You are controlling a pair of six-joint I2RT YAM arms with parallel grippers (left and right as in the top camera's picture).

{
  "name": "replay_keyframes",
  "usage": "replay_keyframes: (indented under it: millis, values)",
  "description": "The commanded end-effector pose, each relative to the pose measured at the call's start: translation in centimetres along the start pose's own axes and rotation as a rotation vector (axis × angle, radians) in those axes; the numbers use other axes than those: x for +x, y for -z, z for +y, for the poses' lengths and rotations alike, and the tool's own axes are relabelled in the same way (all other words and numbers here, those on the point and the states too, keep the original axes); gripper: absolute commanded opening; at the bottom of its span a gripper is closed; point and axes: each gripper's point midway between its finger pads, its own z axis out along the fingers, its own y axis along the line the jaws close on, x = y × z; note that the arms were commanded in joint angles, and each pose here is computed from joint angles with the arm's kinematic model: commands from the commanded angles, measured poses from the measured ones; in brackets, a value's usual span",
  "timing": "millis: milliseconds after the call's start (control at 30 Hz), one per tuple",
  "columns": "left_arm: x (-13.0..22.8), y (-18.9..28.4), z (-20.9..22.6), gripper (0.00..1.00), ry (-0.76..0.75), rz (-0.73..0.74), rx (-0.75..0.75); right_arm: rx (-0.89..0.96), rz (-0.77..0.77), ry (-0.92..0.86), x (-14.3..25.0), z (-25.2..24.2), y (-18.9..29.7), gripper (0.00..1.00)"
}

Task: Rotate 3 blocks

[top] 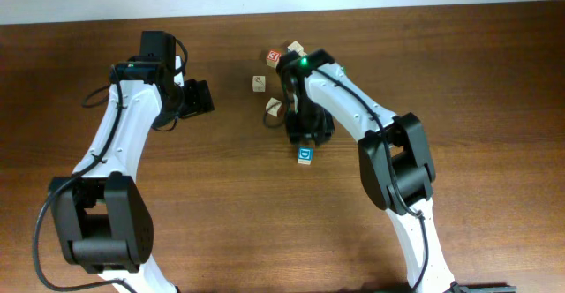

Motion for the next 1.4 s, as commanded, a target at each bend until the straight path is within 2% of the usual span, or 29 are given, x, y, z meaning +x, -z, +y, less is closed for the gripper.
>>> replay_keyframes:
  millis: [0, 100, 200, 267, 433, 700, 733, 833, 1033, 1200, 1367]
  values:
    - [-0.5, -0.1, 0.3, 0.91, 0.002, -0.012, -0.012, -0.062, -0.192, 0.029, -4.1, 1.2, 4.9, 0.47]
    - [-0.8, -0.1, 1.1, 0.92, 0.019, -0.017, -0.017, -0.126, -0.343, 0.022, -7.2, 3.0, 7.6, 0.50]
    - [-1.1, 0.0, 2.2, 0.92, 0.045, -0.020, -0.024, -0.180, -0.426, -0.086, -9.4, 4.1, 8.0, 0.53]
    - [-1.3, 0.1, 3.0, 0.93, 0.063, -0.023, -0.029, -0.182, -0.450, -0.180, -10.6, 4.4, 7.1, 0.58]
    - [-1.6, 0.2, 4.4, 0.95, 0.094, -0.027, -0.039, -0.149, -0.476, -0.288, -12.0, 4.9, 4.4, 0.61]
    - [-1.6, 0.2, 4.4, 0.95, 0.095, -0.027, -0.038, -0.100, -0.463, -0.329, -12.3, 5.0, 1.2, 0.61]
    - [-1.6, 0.2, 4.4, 0.94, 0.095, -0.027, -0.038, -0.097, -0.458, -0.329, -12.2, 4.9, 1.0, 0.61]
    - [-1.6, 0.2, 4.4, 0.95, 0.095, -0.027, -0.039, -0.093, -0.449, -0.329, -12.1, 4.8, 0.6, 0.50]
    - [-1.6, 0.2, 4.4, 0.95, 0.095, -0.027, -0.039, -0.064, -0.408, -0.313, -10.7, 5.3, -0.2, 0.43]
    - [-1.6, 0.2, 4.4, 0.95, 0.095, -0.027, -0.039, -0.031, -0.365, -0.309, -9.5, 4.9, -0.6, 0.32]
    - [-1.6, 0.2, 4.4, 0.94, 0.095, -0.026, -0.039, 0.014, -0.299, -0.290, -7.9, 4.1, -1.2, 0.29]
